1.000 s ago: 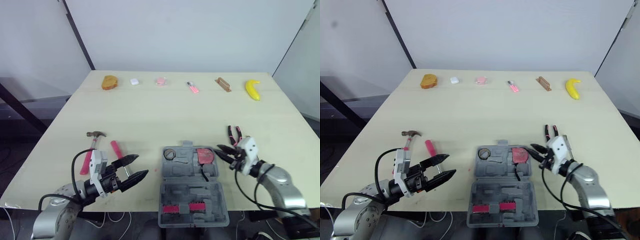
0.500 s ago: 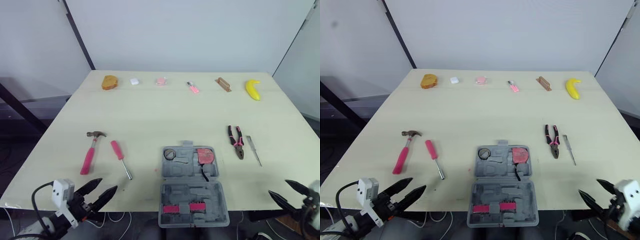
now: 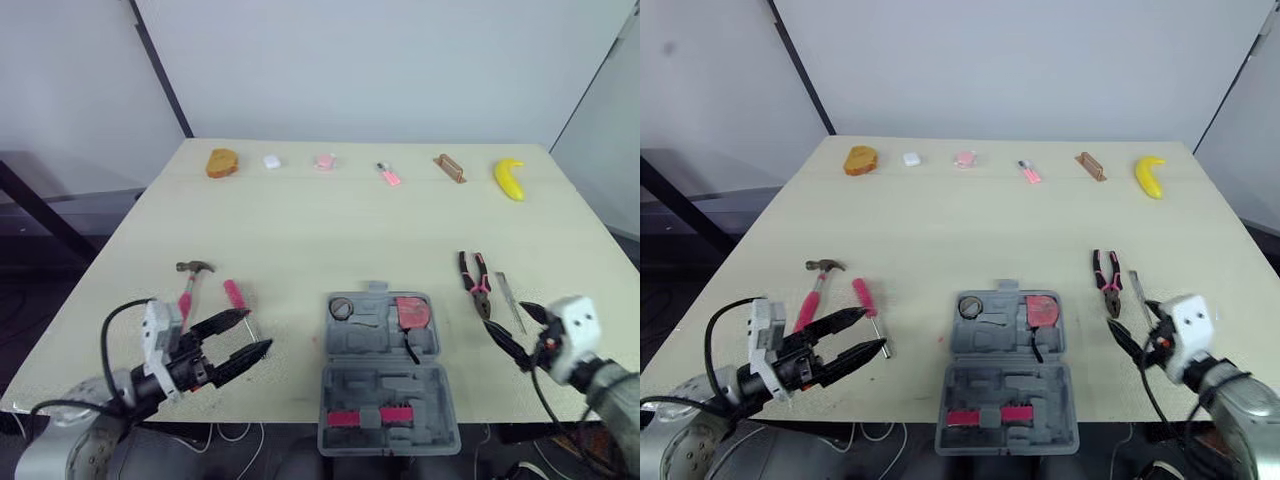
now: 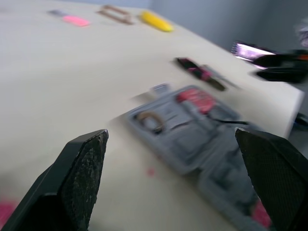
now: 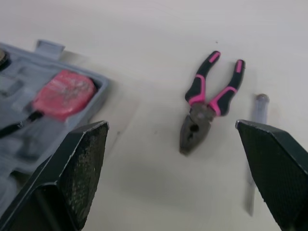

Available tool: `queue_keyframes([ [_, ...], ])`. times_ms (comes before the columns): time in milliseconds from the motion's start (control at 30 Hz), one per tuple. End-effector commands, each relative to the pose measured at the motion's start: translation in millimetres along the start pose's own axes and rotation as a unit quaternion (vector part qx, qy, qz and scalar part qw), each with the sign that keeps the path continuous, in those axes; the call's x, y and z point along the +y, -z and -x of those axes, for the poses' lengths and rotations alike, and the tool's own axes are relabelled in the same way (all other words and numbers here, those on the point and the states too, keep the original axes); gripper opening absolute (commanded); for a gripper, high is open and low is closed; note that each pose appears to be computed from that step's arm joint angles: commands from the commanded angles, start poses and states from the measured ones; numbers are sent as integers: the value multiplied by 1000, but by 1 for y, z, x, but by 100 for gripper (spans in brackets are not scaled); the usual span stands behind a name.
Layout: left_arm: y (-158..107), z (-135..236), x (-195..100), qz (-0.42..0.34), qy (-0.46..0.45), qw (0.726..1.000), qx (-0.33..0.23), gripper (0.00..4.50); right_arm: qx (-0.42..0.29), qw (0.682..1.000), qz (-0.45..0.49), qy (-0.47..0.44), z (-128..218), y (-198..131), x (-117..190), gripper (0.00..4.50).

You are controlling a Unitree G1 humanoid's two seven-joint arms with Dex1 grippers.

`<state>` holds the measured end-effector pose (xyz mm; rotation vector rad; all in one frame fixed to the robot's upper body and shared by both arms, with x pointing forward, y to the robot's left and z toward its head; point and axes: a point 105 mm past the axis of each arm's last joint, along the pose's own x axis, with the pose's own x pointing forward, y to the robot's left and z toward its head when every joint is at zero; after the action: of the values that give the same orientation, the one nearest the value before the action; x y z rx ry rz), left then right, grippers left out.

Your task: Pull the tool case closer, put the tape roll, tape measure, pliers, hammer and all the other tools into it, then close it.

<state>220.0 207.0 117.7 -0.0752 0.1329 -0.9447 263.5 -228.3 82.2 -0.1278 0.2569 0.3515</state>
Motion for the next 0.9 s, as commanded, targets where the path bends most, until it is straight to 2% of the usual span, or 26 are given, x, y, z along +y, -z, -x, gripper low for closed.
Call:
queue_keyframes([
  [33, -18, -20, -18, -27, 73, 997, -6, 450, 21, 998, -37, 39, -17, 1, 3, 447],
  [133, -28, -32, -26, -43, 108, 993, -8, 450, 35, 996, -67, 56, -32, 5, 9, 447],
  [267, -33, -42, -37, -62, 153, 986, -5, 450, 41, 992, -59, 102, -50, 9, 4, 447],
  [633, -27, -44, -36, -61, 162, 985, -14, 450, 37, 983, -84, 157, -82, 21, -10, 447],
  [667, -27, -44, -36, -61, 162, 985, -15, 450, 36, 983, -86, 161, -83, 22, -10, 394],
  [700, -27, -44, -37, -62, 162, 985, -15, 450, 34, 983, -89, 159, -84, 22, -10, 369],
  [733, -27, -44, -37, -62, 162, 985, -16, 450, 33, 983, -89, 156, -85, 22, -9, 301],
  [767, -27, -44, -38, -62, 162, 985, -17, 450, 34, 984, -90, 153, -86, 23, -8, 271],
  [800, -27, -44, -39, -63, 162, 985, -18, 450, 34, 984, -91, 150, -86, 23, -7, 271],
  [833, -28, -44, -40, -62, 161, 985, -19, 450, 35, 984, -90, 150, -86, 24, -7, 195],
  [900, -27, -43, -41, -61, 161, 985, -20, 450, 35, 984, -90, 151, -86, 26, -9, 128],
])
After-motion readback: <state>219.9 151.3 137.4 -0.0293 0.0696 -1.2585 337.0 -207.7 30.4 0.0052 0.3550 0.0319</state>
